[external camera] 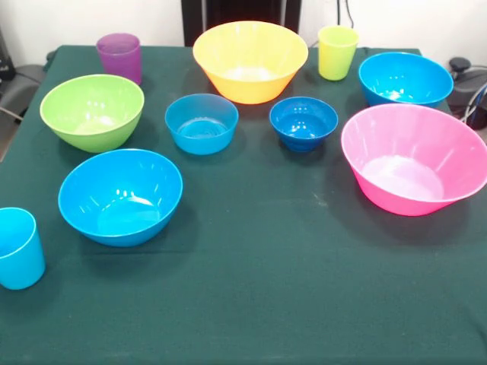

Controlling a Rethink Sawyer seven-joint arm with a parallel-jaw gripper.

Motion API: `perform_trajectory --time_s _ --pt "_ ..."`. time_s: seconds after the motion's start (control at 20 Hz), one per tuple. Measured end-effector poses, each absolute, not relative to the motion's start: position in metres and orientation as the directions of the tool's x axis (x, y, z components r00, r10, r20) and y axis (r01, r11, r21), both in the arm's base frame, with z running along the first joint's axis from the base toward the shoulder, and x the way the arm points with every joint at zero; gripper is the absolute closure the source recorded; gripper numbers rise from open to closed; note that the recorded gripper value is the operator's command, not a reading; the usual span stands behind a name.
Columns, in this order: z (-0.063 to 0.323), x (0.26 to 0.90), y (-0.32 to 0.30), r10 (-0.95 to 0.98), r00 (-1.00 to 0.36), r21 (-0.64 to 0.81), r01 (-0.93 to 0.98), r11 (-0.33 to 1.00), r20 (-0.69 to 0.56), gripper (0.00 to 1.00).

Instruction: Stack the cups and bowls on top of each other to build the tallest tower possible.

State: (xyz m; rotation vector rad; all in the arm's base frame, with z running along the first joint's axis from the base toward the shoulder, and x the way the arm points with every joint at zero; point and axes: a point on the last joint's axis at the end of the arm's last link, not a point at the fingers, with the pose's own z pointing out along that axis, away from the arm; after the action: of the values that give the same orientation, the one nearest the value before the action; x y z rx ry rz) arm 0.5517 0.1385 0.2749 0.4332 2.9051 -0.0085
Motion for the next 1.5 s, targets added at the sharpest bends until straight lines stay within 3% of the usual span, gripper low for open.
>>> perform_trajectory --time_s 0.65,1.5 --pt "0.21 0.624 0.093 0.407 -0.913 0.149 0.401 0.904 -0.016 0.0" --pt "0.124 0.684 0.136 0.328 -0.938 0.327 0.345 0.88 0.109 0.0"
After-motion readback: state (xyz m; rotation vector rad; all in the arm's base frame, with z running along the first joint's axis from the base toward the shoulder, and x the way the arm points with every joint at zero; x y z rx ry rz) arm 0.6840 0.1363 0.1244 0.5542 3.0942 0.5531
